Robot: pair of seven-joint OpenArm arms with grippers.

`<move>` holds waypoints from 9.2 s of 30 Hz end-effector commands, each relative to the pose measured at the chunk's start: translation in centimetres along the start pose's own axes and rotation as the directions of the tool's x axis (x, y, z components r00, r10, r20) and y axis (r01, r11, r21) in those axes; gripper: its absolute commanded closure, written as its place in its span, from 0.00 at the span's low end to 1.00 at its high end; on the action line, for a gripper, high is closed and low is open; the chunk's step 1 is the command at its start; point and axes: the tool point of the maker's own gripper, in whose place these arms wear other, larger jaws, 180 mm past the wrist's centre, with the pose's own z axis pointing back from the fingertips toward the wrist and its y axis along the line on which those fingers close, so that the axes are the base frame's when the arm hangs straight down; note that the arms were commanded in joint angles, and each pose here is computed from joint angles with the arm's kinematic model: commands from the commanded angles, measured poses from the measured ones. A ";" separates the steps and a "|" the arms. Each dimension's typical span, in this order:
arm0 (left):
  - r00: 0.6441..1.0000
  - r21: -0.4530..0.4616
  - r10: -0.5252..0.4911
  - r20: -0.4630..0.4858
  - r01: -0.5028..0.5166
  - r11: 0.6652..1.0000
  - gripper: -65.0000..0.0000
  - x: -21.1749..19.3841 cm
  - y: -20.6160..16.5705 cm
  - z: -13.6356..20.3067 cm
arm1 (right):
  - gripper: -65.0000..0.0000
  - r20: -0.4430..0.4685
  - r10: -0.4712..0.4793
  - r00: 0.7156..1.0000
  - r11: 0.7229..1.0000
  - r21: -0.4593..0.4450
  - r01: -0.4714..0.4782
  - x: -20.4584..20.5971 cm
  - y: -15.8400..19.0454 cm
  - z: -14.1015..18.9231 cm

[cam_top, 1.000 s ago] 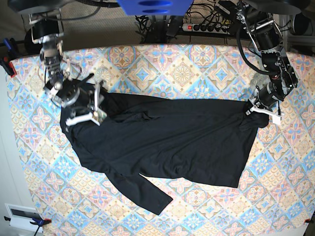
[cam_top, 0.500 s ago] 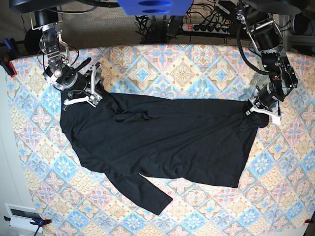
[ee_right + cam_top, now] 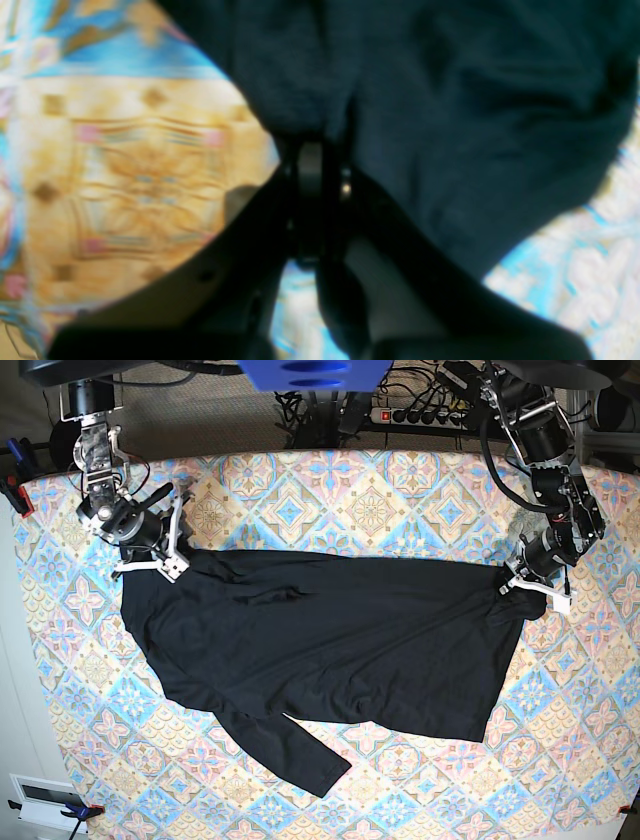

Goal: Layout the t-shirt on the table in an organized manner, then fold the t-shirt properly
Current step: 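Pull the shirt edge outward with the right gripper, away from the left gripper, then hold the shirt edge with both grippers and stretch it taut apart, then release the edge and move both grippers to the shirt's side edges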

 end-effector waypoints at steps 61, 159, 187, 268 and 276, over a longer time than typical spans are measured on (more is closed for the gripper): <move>0.997 -0.016 -0.067 0.043 0.068 0.998 1.00 3.5 -2.0 0.2 | 0.69 0.191 -0.706 0.682 0.698 0.030 0.715 -4.7 -5.7 5.6; 0.961 0.040 -0.276 0.013 0.275 0.961 1.00 3.7 1.1 6.4 | 1.00 0.133 -0.867 0.481 0.494 0.091 0.865 -6.5 -3.3 5.5; 0.970 0.207 -0.184 -0.156 0.215 0.955 1.00 -3.3 8.8 12.9 | 1.00 -0.022 -0.857 0.515 0.514 0.019 0.857 -11.3 2.3 8.4; 0.930 0.159 -0.291 0.226 0.260 0.953 0.58 12.7 -3.5 -3.2 | 0.68 0.235 -0.465 0.854 0.853 -0.137 0.503 2.8 -8.7 8.8; 0.923 0.189 -0.333 0.191 0.299 0.936 0.57 11.4 -3.8 -4.2 | 0.68 0.222 -0.481 0.848 0.847 -0.131 0.515 2.2 -8.6 8.5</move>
